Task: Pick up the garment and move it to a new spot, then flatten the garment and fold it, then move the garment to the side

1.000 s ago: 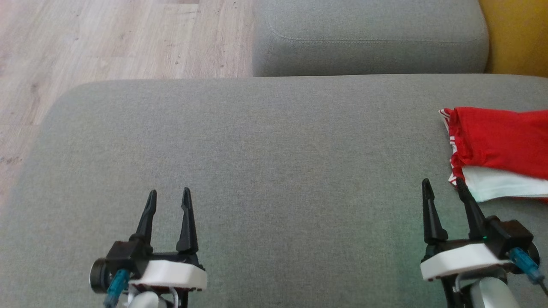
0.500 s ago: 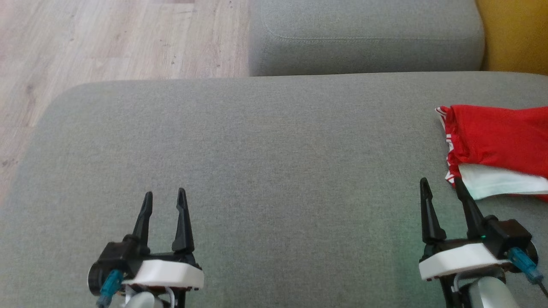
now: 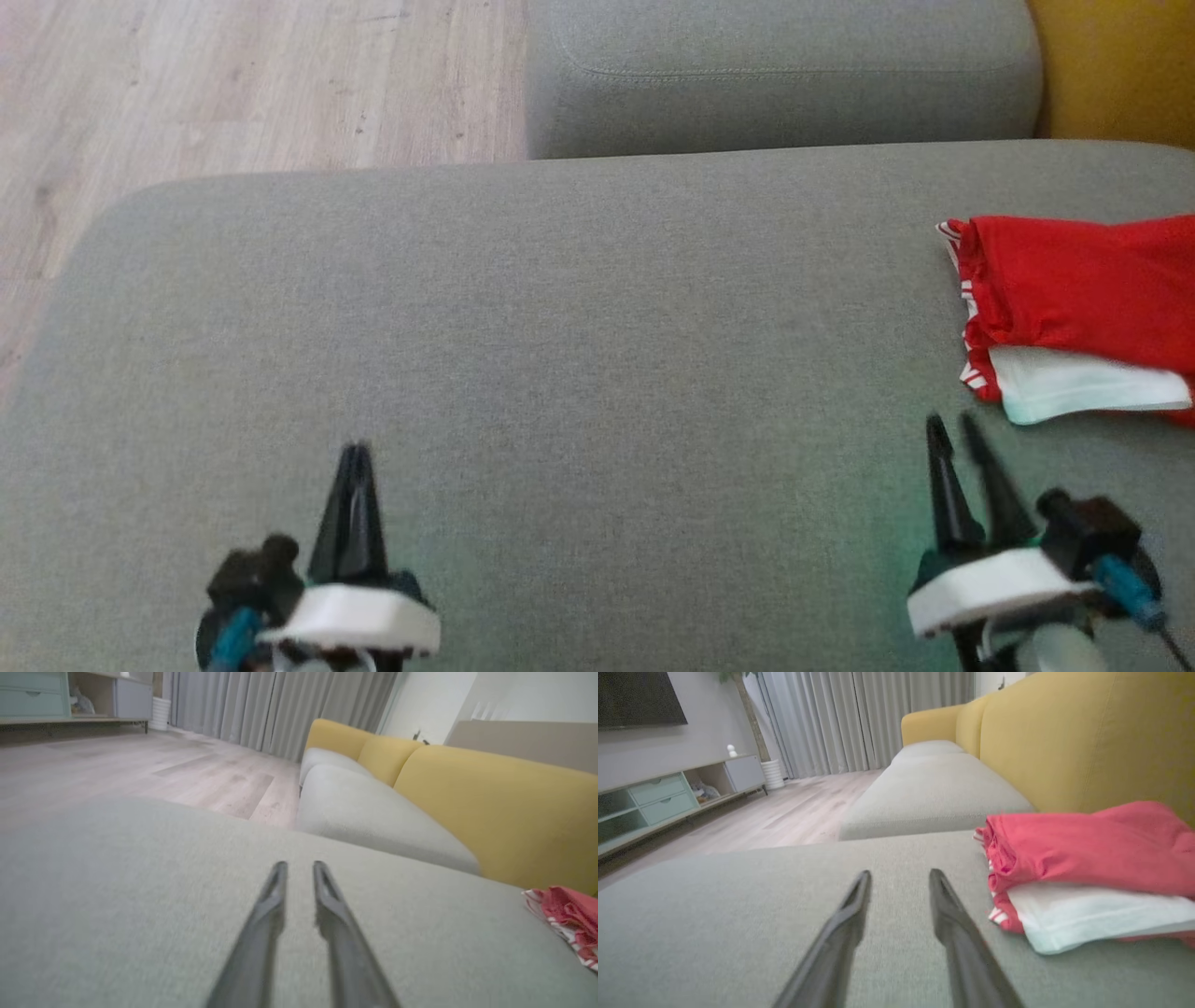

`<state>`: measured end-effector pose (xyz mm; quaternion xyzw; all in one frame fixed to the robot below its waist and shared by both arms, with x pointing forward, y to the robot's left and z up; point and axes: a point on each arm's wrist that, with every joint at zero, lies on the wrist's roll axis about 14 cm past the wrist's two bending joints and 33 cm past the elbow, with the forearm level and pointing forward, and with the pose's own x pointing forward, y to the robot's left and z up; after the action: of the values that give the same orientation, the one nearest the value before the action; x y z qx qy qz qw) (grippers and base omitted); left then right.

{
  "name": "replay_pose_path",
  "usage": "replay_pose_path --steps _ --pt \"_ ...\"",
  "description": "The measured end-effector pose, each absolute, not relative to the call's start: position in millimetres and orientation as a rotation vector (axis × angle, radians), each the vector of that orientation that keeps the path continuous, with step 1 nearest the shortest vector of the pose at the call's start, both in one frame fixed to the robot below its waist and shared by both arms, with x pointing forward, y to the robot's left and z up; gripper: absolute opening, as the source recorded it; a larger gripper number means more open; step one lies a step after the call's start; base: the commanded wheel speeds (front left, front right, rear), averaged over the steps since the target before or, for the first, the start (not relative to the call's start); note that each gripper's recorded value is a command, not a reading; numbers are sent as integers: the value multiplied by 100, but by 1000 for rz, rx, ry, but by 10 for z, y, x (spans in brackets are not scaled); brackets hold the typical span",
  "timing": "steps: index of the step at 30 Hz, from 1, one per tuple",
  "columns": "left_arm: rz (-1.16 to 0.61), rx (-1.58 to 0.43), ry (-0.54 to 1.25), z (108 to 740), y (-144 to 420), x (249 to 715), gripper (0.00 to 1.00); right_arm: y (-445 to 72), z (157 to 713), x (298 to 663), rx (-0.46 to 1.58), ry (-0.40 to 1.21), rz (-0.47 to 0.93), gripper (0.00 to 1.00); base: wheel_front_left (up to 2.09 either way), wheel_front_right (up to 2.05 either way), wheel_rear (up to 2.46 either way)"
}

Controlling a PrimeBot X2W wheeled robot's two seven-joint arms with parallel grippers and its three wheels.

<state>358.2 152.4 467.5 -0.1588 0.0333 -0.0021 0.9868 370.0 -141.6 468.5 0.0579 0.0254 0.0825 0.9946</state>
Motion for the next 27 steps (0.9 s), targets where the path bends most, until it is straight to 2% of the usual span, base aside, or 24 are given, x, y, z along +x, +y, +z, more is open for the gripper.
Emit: replay_pose_path --steps 4,27 --pt "20 -344 159 4395 1540 3415 0 -1454 4429 3551 147 138 145 0 0 0 0" --pt "69 -557 197 4366 1620 3457 0 -1620 4424 3564 392 164 47 0 0 0 0"
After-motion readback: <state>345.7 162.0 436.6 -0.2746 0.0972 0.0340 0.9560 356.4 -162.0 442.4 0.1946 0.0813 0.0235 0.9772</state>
